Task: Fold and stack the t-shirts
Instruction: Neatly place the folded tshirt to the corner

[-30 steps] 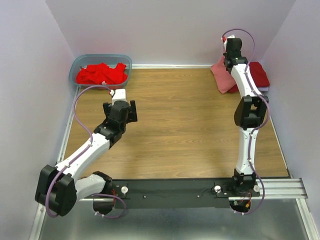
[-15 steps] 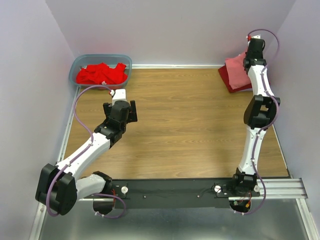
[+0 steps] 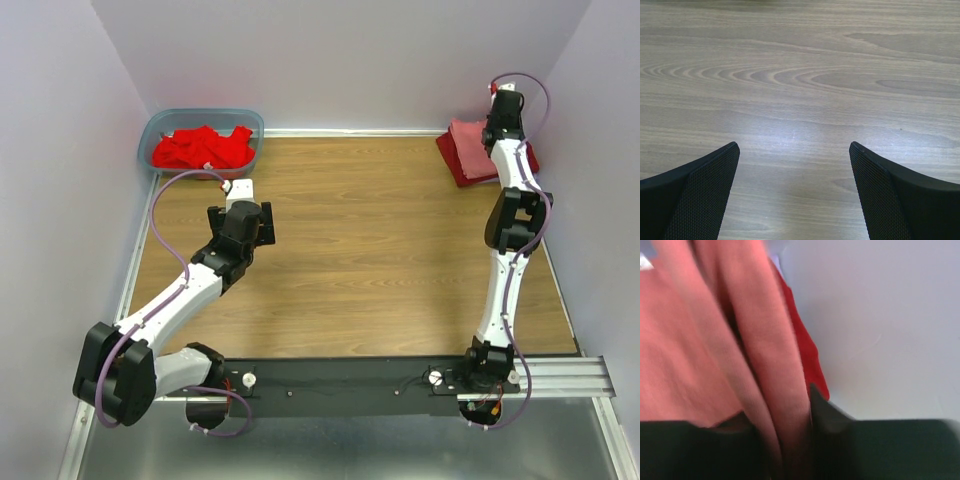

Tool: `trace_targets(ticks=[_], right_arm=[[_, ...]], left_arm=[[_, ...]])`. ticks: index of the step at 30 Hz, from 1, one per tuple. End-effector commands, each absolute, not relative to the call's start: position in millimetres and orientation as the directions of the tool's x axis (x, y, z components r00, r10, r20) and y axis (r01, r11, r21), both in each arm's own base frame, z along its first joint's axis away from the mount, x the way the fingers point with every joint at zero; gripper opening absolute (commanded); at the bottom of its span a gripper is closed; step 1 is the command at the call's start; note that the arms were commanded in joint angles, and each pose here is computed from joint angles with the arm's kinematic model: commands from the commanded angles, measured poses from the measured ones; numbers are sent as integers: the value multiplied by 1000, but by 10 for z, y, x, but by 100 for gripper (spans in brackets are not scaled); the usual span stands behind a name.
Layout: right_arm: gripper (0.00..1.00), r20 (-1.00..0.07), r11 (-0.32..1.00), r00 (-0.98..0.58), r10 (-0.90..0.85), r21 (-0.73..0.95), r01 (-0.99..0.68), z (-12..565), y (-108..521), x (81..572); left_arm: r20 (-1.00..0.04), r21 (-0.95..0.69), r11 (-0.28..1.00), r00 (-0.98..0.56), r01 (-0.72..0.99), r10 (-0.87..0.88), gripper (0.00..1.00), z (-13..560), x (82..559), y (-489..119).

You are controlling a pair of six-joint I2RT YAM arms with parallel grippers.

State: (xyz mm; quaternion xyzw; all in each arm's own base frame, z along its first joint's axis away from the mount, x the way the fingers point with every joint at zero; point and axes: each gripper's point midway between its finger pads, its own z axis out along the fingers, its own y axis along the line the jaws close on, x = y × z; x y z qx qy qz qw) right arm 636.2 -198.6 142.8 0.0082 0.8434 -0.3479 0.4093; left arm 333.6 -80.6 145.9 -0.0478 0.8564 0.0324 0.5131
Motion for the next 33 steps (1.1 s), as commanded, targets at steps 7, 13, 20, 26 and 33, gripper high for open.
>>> trace_targets(ticks=[7,13,20,26,33], right_arm=[[82,-810,699,-536,-238,-526,485,2014,-2072,6425],[91,-872,789,-436,-221,-423,446,2490,-1729,6312],[86,-924,983,-374,-81,-135,121,2190,-914,6353],[59,-886,1000,-463,-3,-16,25,1593,-645,6290],[59,-843,999,-535,-54,-49,-24,1129,-623,6290]], left_arm=[[-898,-3,988,-434,-157,-72,98,1577,3412,-763],[-910,-26,988,-405,-153,-86,98,1698,3405,-768],[-928,-58,986,-356,-158,-112,98,1869,3366,-734],[-934,-71,985,-337,-156,-121,98,1934,3349,-731],[-934,-72,987,-338,-146,-119,97,1942,3356,-746]])
